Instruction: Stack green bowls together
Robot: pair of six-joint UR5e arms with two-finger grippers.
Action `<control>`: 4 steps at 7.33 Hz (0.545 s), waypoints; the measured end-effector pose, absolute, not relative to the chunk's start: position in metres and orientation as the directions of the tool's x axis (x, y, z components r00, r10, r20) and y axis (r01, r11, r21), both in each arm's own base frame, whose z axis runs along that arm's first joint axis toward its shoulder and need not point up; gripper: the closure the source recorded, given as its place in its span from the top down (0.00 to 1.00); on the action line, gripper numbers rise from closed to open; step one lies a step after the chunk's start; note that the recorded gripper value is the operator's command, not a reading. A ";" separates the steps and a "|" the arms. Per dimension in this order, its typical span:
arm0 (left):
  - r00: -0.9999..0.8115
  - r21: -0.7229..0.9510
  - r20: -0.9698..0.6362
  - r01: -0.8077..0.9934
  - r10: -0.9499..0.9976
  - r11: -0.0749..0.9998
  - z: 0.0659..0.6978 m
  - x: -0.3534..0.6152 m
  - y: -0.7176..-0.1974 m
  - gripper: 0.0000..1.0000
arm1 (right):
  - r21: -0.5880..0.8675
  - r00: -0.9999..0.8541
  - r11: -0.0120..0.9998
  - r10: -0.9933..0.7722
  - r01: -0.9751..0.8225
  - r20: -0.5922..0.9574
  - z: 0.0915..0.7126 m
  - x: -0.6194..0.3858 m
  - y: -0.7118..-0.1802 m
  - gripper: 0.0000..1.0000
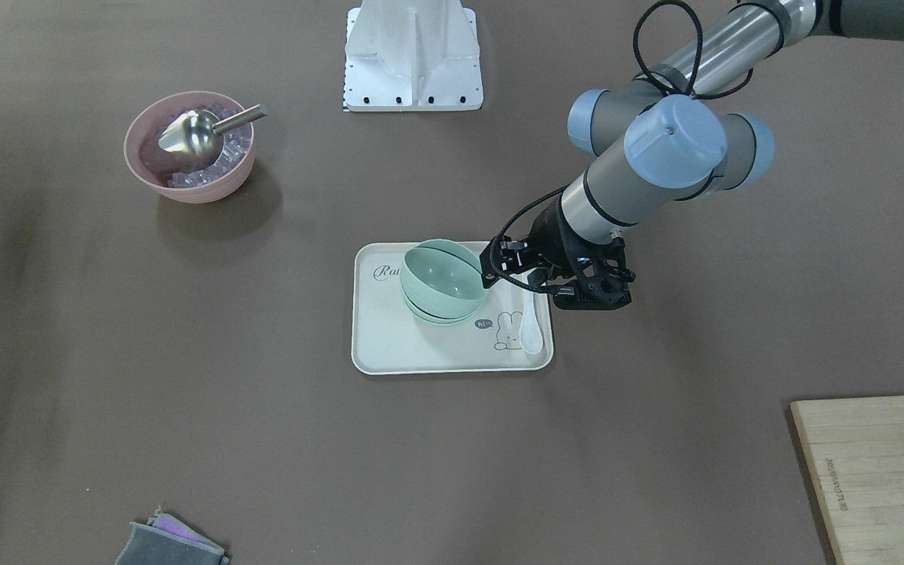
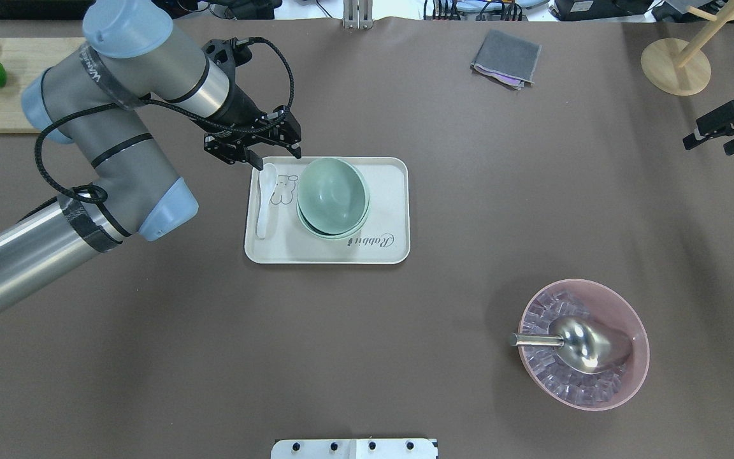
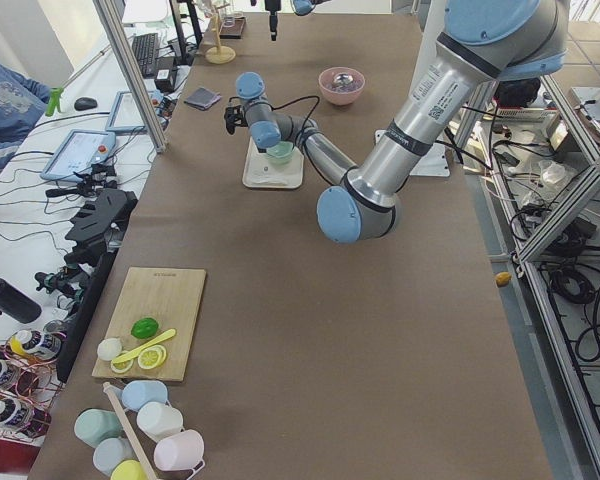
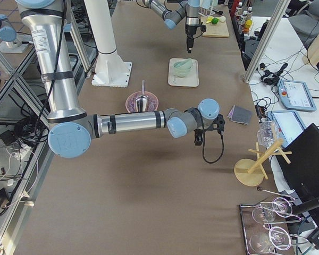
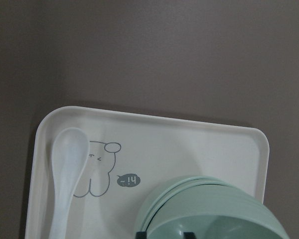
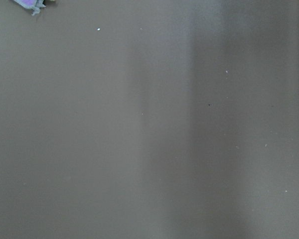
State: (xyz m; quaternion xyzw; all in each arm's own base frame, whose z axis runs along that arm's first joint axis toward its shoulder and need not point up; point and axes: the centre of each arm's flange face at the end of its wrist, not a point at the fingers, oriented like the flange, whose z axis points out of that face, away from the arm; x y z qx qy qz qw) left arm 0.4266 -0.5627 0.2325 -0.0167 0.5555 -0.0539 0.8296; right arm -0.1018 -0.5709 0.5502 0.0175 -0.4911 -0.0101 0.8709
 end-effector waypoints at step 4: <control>0.467 0.135 -0.879 0.054 0.094 0.989 0.342 0.303 -0.573 0.76 | 0.161 0.598 0.987 -0.144 0.026 0.788 0.610 -0.040 -0.579 1.00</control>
